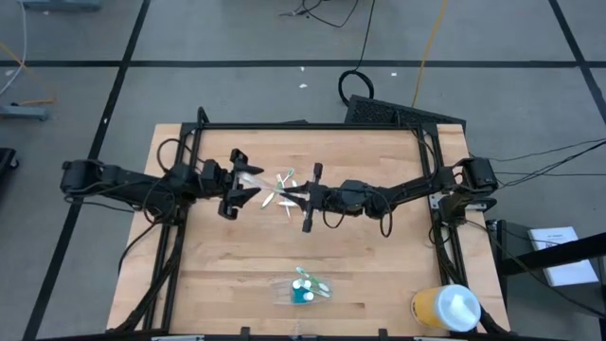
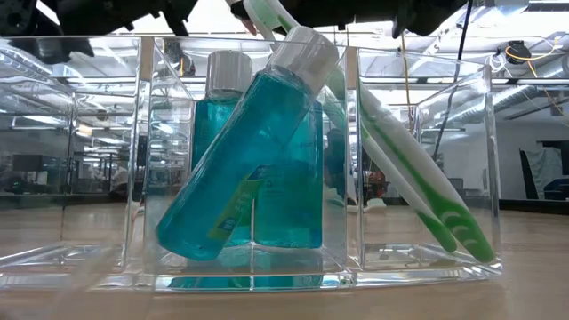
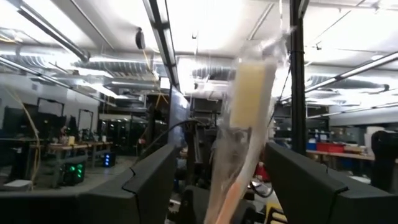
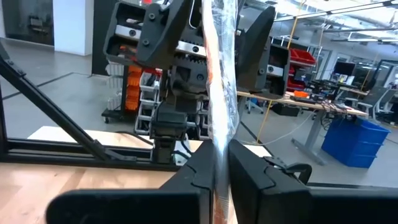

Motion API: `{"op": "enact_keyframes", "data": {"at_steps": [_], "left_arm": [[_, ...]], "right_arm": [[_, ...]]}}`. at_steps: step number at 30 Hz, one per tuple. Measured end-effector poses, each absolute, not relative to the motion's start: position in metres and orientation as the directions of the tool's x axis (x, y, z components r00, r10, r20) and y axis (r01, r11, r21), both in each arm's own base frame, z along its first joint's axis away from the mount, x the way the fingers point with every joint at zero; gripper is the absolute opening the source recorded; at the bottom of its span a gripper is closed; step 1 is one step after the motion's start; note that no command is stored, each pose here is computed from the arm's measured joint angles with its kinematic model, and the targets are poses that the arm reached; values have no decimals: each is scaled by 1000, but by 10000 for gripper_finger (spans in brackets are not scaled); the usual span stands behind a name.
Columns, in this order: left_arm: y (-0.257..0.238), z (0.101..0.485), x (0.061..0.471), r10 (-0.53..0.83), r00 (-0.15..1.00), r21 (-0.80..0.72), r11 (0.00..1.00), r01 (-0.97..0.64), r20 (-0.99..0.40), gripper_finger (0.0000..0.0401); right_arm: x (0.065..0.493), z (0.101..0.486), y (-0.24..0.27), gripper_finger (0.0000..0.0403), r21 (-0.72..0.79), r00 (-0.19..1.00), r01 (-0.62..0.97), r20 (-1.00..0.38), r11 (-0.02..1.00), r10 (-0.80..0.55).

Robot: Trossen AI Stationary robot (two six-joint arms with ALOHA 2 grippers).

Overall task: Pick & Place toothbrushing station
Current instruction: Put the orange toothbrush into the transparent organizer

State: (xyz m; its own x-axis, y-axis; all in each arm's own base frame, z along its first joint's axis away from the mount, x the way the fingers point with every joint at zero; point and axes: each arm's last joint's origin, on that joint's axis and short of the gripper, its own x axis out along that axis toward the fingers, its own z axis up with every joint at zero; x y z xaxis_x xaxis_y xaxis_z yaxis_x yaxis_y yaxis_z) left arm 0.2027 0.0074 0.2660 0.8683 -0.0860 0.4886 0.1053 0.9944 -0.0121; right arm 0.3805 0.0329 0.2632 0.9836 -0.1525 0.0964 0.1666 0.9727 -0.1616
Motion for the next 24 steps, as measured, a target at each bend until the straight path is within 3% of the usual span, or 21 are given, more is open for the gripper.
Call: {"op": "enact_keyframes", "data": {"at_steps": [11,24], "left_arm": [[5,273,209,-187,837,51,981,188,513,250],[5,275,207,-195,824,63,980,191,532,242]], "right_arm": [[381,263,33,17,-187,984,169,94,968,-154],[380,266,33,17,-194,980,176,124,965,-154]]}}
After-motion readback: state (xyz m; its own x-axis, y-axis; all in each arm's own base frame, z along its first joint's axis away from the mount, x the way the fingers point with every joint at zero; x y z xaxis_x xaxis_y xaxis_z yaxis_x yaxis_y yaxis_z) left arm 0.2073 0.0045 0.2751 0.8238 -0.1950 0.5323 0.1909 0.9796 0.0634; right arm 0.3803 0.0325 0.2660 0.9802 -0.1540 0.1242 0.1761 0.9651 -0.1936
